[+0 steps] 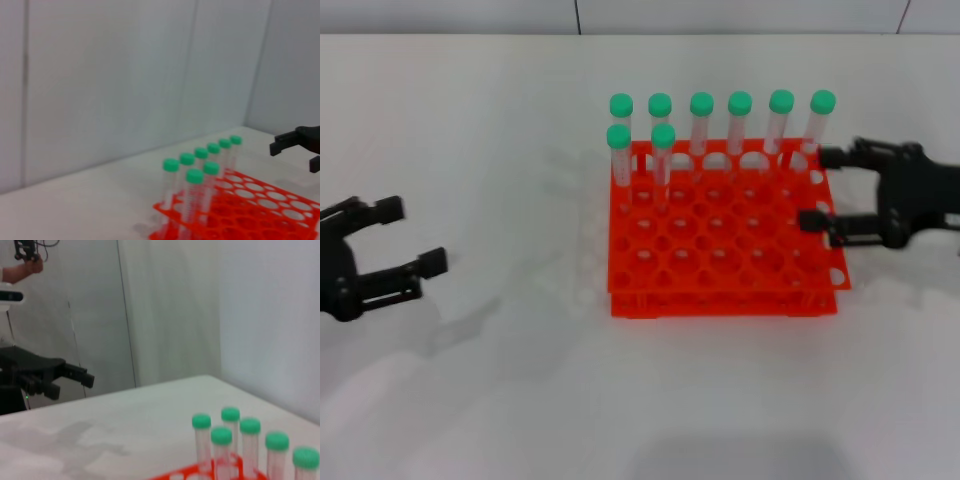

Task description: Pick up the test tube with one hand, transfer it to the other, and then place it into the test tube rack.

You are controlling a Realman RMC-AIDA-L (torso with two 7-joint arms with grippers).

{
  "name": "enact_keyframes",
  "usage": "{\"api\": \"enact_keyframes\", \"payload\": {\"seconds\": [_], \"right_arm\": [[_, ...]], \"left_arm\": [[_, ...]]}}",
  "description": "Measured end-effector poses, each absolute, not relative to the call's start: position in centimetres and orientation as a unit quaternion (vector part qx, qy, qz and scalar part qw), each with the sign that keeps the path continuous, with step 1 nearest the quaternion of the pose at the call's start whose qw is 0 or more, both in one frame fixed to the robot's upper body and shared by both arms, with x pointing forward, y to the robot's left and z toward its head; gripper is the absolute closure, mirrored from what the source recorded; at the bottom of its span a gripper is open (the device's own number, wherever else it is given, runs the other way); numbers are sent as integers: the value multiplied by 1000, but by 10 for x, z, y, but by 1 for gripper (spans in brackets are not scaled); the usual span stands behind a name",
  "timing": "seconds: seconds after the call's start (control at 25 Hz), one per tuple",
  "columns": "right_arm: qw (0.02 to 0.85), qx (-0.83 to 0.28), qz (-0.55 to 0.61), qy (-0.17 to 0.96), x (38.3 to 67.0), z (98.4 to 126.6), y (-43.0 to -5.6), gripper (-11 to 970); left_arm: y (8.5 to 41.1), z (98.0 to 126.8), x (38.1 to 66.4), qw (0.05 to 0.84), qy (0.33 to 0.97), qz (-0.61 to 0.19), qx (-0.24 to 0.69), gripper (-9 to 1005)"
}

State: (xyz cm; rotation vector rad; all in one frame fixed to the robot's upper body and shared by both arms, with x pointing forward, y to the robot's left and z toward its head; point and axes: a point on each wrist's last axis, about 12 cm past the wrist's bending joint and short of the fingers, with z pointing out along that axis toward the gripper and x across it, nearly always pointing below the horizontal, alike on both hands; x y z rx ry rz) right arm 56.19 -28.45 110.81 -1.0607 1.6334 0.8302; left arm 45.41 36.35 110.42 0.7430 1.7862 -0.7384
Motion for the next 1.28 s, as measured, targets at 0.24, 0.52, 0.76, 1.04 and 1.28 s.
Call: {"api": "enact_keyframes", "payload": {"seconds": [0.24, 0.52, 0.76, 1.04, 1.28], "right_arm": [[476, -443, 350, 674, 545, 1095, -303, 86], [470, -454, 356, 668, 539, 1091, -304, 86], [464, -458, 357, 669, 538, 1089, -303, 86], [458, -463, 355, 671, 539, 1088, -302, 86], [457, -463, 355, 671, 539, 1088, -302, 86]], "left_arm": [[356, 1105, 475, 475, 735, -343, 343, 121], [346, 1111, 497, 442, 729, -358, 382, 121], [334, 1115, 512, 413, 727, -360, 414, 121], [327, 1120, 521, 407, 722, -362, 426, 121], [326, 1122, 524, 402, 724, -361, 429, 121]]}}
